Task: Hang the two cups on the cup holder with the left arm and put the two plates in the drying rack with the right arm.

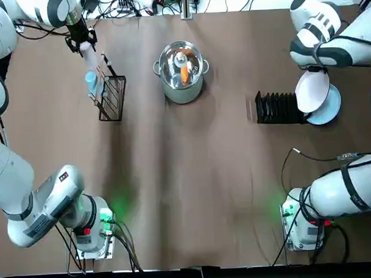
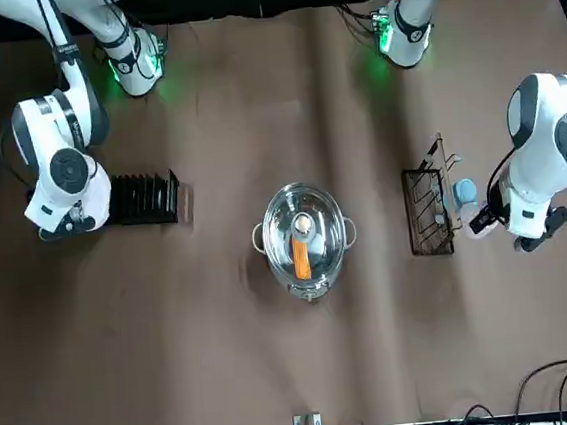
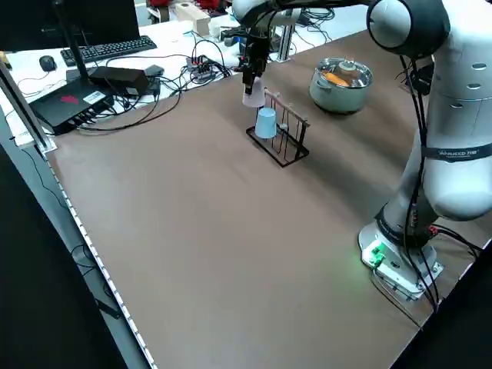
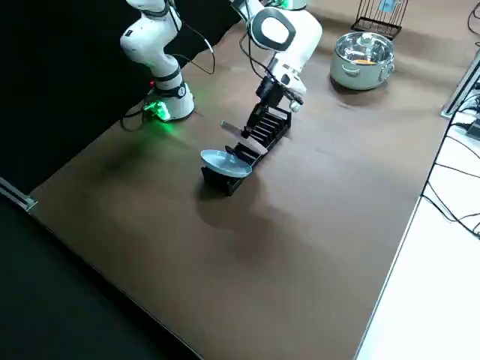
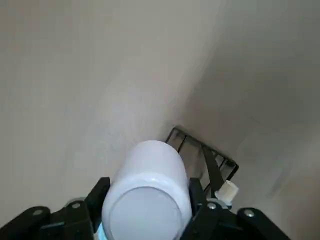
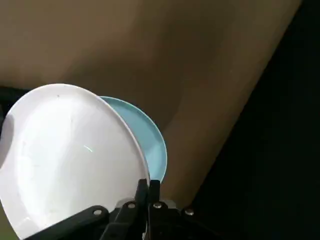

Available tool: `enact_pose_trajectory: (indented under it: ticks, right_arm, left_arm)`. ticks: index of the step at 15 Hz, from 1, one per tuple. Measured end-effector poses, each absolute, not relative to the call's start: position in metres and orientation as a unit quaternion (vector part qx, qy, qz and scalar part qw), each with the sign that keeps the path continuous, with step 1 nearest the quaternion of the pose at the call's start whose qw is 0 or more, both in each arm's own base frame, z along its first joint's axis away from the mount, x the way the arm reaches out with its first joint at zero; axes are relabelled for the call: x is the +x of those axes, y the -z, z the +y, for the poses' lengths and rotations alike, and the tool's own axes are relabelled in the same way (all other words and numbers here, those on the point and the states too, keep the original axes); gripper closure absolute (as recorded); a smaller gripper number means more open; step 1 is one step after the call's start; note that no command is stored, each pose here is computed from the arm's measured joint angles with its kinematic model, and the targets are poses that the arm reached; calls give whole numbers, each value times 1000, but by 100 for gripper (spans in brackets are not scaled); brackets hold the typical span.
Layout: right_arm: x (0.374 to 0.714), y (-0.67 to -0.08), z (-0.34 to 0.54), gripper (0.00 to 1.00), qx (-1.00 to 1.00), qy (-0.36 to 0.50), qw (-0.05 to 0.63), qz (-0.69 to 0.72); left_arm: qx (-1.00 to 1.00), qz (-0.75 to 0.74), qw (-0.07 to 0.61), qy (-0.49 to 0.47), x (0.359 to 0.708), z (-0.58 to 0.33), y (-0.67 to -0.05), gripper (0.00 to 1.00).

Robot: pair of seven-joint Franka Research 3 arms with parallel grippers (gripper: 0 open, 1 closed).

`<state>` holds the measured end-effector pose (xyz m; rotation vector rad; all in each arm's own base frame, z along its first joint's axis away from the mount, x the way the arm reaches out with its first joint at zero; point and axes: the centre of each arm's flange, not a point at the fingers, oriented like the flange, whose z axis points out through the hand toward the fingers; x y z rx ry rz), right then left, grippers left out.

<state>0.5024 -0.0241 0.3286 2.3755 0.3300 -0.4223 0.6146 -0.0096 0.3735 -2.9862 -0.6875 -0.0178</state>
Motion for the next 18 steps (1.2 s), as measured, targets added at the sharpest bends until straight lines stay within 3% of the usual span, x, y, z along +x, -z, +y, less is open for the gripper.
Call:
enact_pose_trajectory:
  ticks: [13,17,18]
  right_arm:
    - [486,-305,3,97,912,148,367,103]
    - [485,-291,10,97,908,152,374,108]
    - [485,-289,10,97,908,153,374,108]
  left_arm:
    - [-976,-216,19,6,612,-16,-345,29]
    - [-975,-221,19,20,617,-9,-359,0]
    - [-974,-223,21,24,619,-7,-365,0]
